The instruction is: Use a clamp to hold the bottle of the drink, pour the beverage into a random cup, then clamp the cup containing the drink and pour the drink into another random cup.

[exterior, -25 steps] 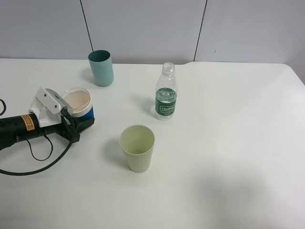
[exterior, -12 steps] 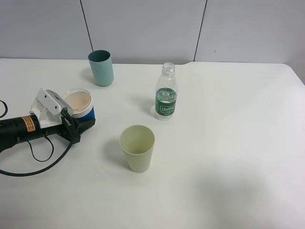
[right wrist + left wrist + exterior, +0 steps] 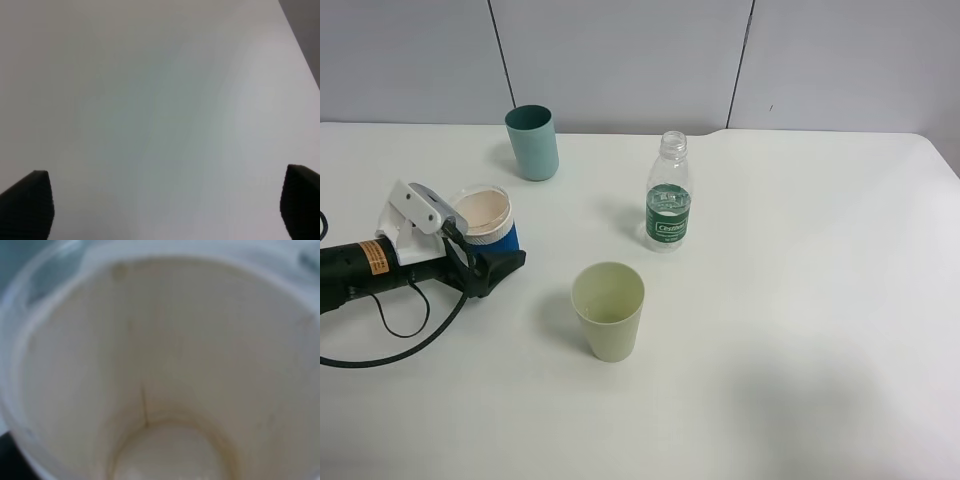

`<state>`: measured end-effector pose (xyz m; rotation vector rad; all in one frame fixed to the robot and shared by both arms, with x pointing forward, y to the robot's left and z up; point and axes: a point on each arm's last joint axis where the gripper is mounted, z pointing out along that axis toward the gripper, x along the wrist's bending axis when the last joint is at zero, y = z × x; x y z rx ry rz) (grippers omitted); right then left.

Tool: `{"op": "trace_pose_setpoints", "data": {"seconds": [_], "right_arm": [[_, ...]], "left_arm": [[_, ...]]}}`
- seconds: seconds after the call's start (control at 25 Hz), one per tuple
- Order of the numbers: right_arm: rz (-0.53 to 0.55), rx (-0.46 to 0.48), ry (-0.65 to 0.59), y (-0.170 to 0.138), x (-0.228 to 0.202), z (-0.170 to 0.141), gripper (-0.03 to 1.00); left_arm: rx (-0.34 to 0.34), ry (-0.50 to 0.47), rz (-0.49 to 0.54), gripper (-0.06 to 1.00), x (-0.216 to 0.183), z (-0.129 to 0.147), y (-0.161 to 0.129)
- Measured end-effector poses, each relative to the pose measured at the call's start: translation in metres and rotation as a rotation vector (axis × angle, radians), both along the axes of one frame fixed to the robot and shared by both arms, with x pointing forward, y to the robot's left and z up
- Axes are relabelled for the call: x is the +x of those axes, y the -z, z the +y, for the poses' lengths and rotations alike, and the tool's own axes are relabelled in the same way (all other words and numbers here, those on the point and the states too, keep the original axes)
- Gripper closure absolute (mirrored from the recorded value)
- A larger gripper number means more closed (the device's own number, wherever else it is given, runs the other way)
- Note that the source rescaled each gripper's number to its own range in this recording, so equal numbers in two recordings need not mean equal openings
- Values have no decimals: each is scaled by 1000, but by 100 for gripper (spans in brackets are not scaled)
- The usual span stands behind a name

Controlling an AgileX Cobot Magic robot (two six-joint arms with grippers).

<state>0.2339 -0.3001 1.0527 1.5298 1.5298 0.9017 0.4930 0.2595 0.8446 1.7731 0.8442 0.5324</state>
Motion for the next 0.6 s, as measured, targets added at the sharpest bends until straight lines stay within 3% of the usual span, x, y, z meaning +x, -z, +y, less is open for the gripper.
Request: {"op": "trace_pose_setpoints", "data": {"seconds": [0.24, 0.6], "right_arm": [[0, 0, 0, 0, 0, 0, 20], [0, 0, 0, 0, 0, 0, 20]], "left_arm": [[4, -76, -105, -3, -18, 3, -41], [-1, -266, -398, -3, -53, 14, -121]]}}
